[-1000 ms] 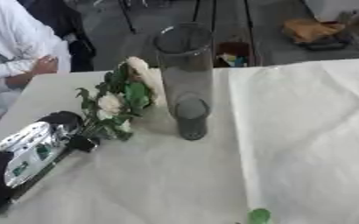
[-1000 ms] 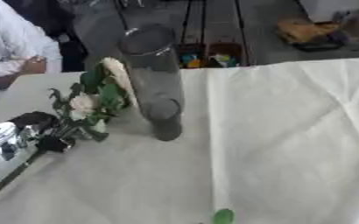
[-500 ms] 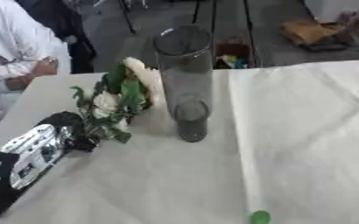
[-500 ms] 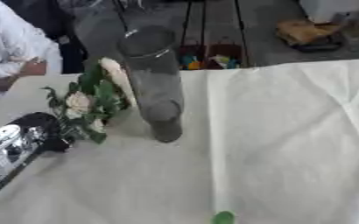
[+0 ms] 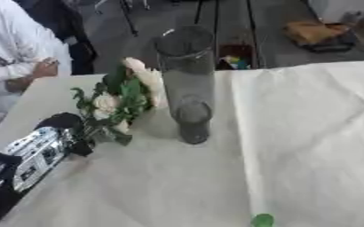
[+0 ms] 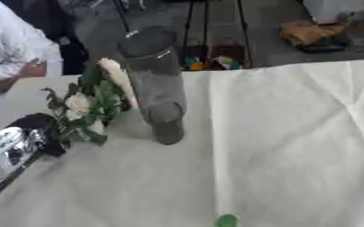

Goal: Arrange flowers into the vase.

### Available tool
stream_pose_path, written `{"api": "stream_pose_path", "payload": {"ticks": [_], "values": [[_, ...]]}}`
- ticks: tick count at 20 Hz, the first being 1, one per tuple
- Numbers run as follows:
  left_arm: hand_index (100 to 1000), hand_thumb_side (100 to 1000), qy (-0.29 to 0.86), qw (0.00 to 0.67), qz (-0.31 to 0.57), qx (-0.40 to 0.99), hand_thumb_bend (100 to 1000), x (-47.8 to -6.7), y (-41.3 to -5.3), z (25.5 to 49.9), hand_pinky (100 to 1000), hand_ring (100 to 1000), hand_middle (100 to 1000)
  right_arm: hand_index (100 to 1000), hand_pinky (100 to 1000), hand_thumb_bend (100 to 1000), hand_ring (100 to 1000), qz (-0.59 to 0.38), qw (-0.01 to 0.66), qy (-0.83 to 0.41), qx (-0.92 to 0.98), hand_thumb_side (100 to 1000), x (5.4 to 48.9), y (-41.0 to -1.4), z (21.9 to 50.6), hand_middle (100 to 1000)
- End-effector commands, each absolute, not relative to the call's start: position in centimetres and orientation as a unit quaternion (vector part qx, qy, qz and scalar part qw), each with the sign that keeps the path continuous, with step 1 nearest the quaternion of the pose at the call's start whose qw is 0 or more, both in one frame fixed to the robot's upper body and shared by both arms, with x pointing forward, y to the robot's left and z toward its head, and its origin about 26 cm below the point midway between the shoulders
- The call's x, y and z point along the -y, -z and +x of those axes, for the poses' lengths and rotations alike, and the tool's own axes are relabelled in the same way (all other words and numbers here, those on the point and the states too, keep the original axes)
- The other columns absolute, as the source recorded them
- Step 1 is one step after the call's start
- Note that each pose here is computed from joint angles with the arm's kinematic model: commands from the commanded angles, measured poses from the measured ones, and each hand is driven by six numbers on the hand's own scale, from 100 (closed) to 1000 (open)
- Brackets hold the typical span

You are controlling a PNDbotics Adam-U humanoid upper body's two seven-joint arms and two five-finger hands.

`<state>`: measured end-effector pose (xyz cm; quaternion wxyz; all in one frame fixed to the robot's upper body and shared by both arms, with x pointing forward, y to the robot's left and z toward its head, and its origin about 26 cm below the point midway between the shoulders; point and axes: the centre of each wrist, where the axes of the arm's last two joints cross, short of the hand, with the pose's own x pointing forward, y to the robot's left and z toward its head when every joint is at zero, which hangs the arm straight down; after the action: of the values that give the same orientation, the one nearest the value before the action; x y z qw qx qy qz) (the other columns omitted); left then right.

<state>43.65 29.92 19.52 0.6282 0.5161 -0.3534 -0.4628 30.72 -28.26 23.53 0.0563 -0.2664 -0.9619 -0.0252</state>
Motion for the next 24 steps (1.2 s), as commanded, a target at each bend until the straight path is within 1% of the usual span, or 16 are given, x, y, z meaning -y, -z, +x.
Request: {"api": "stream_pose_path", "payload": {"ticks": [1, 2, 3, 4, 5, 7, 10, 12, 14, 15, 16, 18, 20, 22, 23, 24], "values": [[501, 340, 0.454, 0.619, 0.531, 0.360, 122, -30.27, -20.94, 43.86, 211, 335, 412, 819, 665, 100, 775, -0.264, 0.044, 0.027, 0.963, 1000, 28.20, -24.19, 30.42, 621], [492, 347, 0.453, 0.618, 0.532, 0.360, 112, -30.24, -20.94, 43.89, 185, 315, 397, 819, 665, 100, 775, -0.264, 0.044, 0.027, 0.963, 1000, 28.20, -24.19, 30.42, 621], [471, 362, 0.451, 0.618, 0.533, 0.361, 100, -30.24, -20.94, 43.91, 132, 277, 367, 819, 665, 100, 775, -0.264, 0.045, 0.027, 0.963, 1000, 28.21, -24.19, 30.42, 620], [462, 367, 0.449, 0.619, 0.533, 0.362, 100, -30.26, -20.93, 43.94, 119, 271, 357, 819, 665, 100, 775, -0.264, 0.045, 0.027, 0.963, 1000, 28.21, -24.18, 30.42, 620], [440, 393, 0.447, 0.621, 0.532, 0.363, 100, -30.28, -20.91, 43.96, 100, 256, 336, 819, 665, 100, 775, -0.264, 0.045, 0.027, 0.963, 1000, 28.21, -24.18, 30.42, 619], [398, 405, 0.443, 0.626, 0.528, 0.365, 100, -30.29, -20.87, 44.00, 100, 235, 302, 820, 665, 100, 775, -0.264, 0.046, 0.027, 0.963, 1000, 28.20, -24.17, 30.42, 618], [335, 398, 0.439, 0.631, 0.524, 0.367, 100, -30.27, -20.83, 44.00, 100, 146, 238, 820, 665, 100, 775, -0.263, 0.047, 0.027, 0.963, 1000, 28.18, -24.17, 30.42, 616], [263, 394, 0.436, 0.631, 0.524, 0.370, 100, -30.21, -20.87, 44.00, 100, 100, 172, 820, 666, 100, 775, -0.263, 0.047, 0.027, 0.963, 1000, 28.16, -24.17, 30.43, 615], [190, 398, 0.432, 0.628, 0.528, 0.374, 104, -30.13, -20.92, 43.98, 100, 100, 103, 820, 666, 100, 775, -0.262, 0.048, 0.027, 0.963, 1000, 28.14, -24.15, 30.43, 614], [170, 403, 0.431, 0.627, 0.530, 0.376, 175, -30.08, -20.93, 43.97, 100, 100, 100, 820, 666, 100, 775, -0.262, 0.049, 0.027, 0.963, 1000, 28.13, -24.14, 30.43, 614], [156, 402, 0.430, 0.624, 0.532, 0.377, 217, -30.04, -20.92, 43.96, 100, 100, 100, 820, 666, 100, 775, -0.262, 0.049, 0.027, 0.963, 1000, 28.13, -24.13, 30.43, 614], [130, 410, 0.431, 0.620, 0.535, 0.378, 370, -30.02, -20.91, 43.96, 100, 100, 100, 820, 666, 100, 776, -0.262, 0.050, 0.027, 0.964, 1000, 28.13, -24.12, 30.43, 613], [114, 393, 0.433, 0.617, 0.538, 0.377, 453, -30.07, -20.91, 43.99, 100, 100, 100, 821, 666, 100, 776, -0.261, 0.050, 0.026, 0.964, 1000, 28.12, -24.09, 30.42, 613], [100, 374, 0.434, 0.614, 0.541, 0.377, 490, -30.12, -20.98, 44.01, 100, 100, 100, 821, 666, 100, 776, -0.261, 0.051, 0.026, 0.964, 1000, 28.14, -24.07, 30.42, 612], [100, 372, 0.434, 0.613, 0.542, 0.377, 490, -30.12, -21.04, 44.01, 100, 100, 100, 821, 666, 100, 776, -0.261, 0.051, 0.027, 0.963, 1000, 28.14, -24.06, 30.42, 612], [100, 351, 0.433, 0.610, 0.545, 0.380, 480, -30.08, -21.14, 43.99, 100, 100, 100, 821, 666, 100, 776, -0.262, 0.052, 0.027, 0.963, 1000, 28.15, -24.03, 30.41, 610]]}}
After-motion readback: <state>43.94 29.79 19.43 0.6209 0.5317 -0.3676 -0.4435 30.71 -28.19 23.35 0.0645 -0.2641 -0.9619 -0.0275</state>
